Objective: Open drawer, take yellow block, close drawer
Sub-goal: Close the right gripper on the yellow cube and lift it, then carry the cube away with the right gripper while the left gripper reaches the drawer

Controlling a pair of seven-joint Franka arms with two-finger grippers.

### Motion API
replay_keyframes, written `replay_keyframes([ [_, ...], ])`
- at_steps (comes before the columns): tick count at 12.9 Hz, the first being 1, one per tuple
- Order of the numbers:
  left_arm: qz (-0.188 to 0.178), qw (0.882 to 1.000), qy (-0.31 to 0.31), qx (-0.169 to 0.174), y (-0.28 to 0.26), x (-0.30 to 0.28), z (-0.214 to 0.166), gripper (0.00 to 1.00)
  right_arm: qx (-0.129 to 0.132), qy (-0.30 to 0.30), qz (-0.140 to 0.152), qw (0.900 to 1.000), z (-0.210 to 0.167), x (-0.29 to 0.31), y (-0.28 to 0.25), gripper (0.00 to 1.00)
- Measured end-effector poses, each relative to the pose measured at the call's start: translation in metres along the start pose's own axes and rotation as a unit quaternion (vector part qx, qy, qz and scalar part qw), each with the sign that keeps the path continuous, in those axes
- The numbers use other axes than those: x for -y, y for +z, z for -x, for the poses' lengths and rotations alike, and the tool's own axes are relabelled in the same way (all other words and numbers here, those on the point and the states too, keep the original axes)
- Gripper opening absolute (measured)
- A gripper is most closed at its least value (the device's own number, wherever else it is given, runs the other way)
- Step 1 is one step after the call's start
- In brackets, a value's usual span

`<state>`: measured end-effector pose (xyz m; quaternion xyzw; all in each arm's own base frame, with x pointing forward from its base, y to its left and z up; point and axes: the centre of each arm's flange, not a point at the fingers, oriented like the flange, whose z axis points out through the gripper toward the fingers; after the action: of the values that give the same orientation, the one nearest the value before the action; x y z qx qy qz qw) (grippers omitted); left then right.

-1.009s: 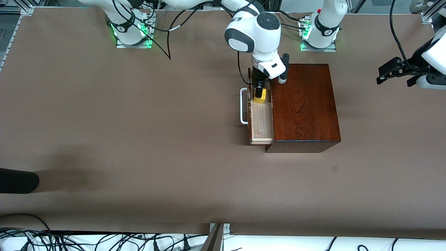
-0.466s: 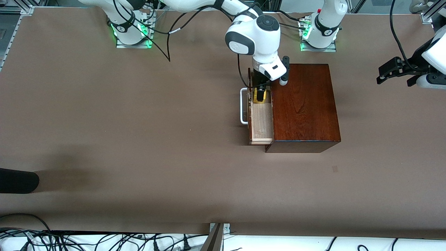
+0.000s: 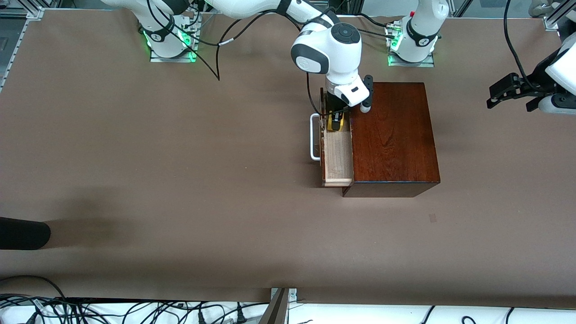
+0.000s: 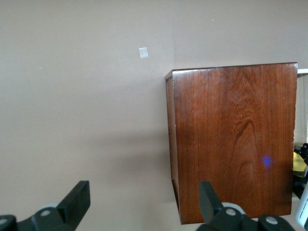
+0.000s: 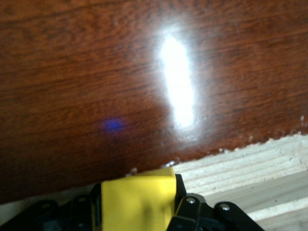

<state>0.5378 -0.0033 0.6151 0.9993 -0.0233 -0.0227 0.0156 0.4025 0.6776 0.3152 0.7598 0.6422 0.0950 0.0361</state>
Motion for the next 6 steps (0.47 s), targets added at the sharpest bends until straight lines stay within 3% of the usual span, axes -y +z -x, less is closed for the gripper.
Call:
replay_keyframes([
  [3, -0.001, 1.000, 0.008, 0.000, 0.000, -0.008, 0.000, 1.00, 0.000, 0.009, 0.007, 1.000, -0.005, -0.011, -0.051, 0.56],
  [6, -0.001, 1.000, 0.008, 0.000, 0.000, -0.009, -0.001, 1.00, -0.029, 0.032, 0.023, 0.999, -0.003, -0.025, -0.142, 0.56],
])
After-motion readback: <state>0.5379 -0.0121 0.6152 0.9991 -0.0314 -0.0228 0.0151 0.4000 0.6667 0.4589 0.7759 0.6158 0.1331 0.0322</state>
